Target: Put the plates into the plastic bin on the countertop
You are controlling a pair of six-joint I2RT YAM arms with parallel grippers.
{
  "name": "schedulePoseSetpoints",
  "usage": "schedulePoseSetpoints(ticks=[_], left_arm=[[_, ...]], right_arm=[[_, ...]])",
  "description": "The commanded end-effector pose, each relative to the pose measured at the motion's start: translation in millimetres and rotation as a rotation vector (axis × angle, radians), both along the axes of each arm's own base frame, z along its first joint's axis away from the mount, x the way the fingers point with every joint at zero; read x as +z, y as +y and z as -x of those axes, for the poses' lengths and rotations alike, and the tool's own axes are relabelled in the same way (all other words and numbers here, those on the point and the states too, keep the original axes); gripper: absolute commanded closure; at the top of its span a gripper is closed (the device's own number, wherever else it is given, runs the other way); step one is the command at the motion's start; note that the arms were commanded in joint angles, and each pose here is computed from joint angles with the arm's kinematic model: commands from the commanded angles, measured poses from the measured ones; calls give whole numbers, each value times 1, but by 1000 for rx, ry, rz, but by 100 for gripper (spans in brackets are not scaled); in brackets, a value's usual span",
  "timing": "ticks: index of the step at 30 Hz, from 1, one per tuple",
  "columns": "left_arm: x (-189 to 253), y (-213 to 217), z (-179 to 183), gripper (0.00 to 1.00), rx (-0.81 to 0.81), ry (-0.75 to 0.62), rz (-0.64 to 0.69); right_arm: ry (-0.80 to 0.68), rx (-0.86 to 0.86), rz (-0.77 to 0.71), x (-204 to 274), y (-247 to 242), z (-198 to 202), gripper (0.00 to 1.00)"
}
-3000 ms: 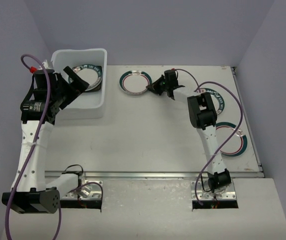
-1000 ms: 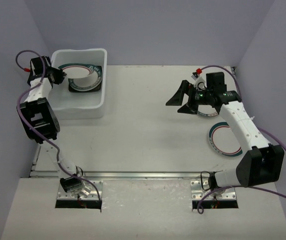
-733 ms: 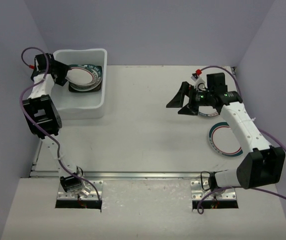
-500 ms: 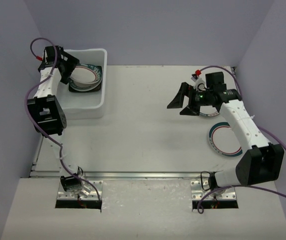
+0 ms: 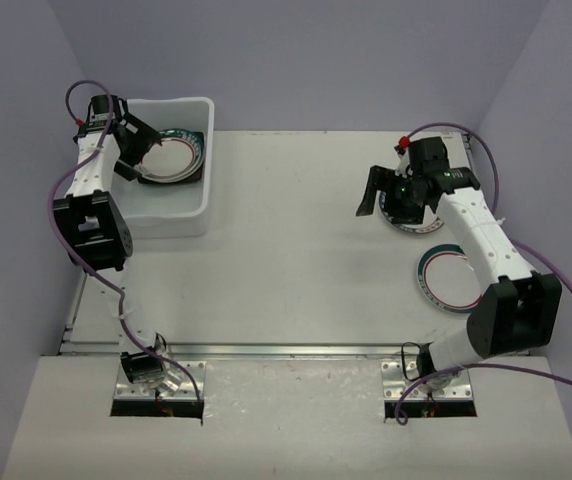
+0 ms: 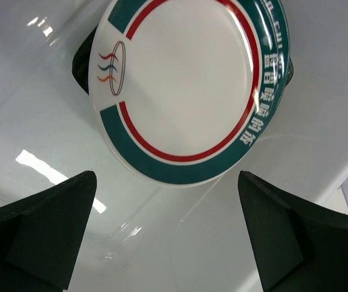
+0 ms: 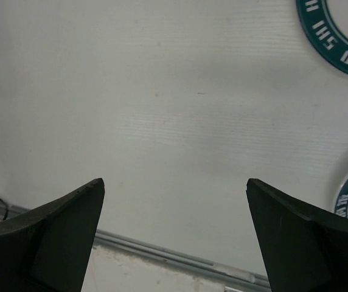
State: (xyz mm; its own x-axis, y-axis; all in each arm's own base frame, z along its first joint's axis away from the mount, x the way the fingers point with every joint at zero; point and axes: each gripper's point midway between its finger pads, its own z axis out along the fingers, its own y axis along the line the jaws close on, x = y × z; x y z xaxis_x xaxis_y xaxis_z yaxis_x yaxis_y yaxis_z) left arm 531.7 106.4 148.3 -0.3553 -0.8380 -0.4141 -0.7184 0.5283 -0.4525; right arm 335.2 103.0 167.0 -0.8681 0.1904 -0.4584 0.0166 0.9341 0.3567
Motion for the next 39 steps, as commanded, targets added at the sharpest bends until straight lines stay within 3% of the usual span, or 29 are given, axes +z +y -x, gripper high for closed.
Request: schedulePoseSetpoints(ticks=[1,6,11,13,17,22,27,29,31,35,37,39], left_arm=[[13,-15,-3,0,-90,-26,50],[122,-59,8,0,-216,-243,-53],[192,-133,62,0,-363,-397,-99],[184,-184,97,0,-458,-415,-88],[161,-224,135,0,-557,-399,-43],[138,-222,159,0,-604,-309,-80],[142,-211,174,0,-621,-297,-148],[140,-209,179,0,-634,-283,-160],[139,-209,181,0,-644,-278,-164],[137,-208,182,0,-648,-271,-169],[135,-208,182,0,-650,-266,-171],[132,-209,180,0,-655,-261,-168]], right_arm=[[-48,3,200,-7,-30,-22,1],[-2,0,504,-35,-71,-54,1],[-22,65,746,-56,-76,-93,1],[-32,98,842,-70,-75,-110,3],[28,157,920,-107,-74,-125,10],[75,230,1020,-141,-79,-130,24],[106,233,1103,-160,-91,-130,28],[123,261,1084,-172,-92,-128,35],[150,276,1078,-182,-96,-123,48],[163,301,1042,-191,-94,-115,92],[145,309,1032,-186,-88,-116,99],[106,322,1040,-175,-82,-120,100]])
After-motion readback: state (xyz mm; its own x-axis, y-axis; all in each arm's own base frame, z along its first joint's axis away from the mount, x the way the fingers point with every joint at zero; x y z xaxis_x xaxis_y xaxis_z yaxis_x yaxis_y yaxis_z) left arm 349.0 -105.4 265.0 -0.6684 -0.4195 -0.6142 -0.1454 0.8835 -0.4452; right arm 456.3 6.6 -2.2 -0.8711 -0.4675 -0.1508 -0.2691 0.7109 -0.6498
